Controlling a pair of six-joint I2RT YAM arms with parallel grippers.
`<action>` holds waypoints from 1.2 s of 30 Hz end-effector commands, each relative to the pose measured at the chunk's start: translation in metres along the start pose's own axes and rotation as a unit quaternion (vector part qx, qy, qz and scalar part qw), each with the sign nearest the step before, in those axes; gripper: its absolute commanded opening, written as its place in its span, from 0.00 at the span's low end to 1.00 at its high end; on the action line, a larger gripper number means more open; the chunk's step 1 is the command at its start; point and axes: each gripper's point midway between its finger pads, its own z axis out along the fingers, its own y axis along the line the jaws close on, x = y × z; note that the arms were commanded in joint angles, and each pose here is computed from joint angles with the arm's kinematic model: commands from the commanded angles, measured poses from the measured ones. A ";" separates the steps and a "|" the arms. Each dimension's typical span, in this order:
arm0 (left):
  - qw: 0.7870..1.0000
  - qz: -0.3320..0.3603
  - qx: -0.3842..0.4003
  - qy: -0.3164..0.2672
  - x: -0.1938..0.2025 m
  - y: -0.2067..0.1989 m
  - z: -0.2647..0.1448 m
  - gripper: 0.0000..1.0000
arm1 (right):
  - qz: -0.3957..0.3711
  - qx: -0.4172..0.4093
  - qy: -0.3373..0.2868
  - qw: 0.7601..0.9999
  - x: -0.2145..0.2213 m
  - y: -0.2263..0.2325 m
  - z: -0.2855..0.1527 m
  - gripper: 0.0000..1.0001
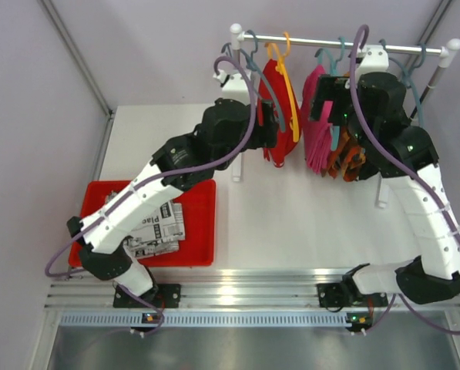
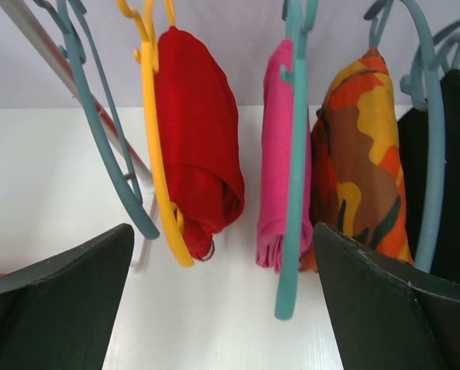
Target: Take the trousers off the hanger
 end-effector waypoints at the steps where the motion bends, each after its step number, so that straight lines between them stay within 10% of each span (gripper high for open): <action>1: 0.997 -0.012 0.026 -0.067 -0.036 -0.031 0.013 0.75 | 0.018 0.018 -0.021 0.999 -0.014 -0.021 -0.033 1.00; 17: 0.989 -0.050 0.034 -0.133 -0.043 -0.086 0.098 0.71 | 0.053 0.071 0.001 0.996 0.034 -0.077 -0.080 1.00; 36: 0.978 -0.065 -0.098 -0.171 -0.021 -0.050 0.137 0.69 | 0.046 0.064 0.019 0.997 0.057 -0.081 -0.088 1.00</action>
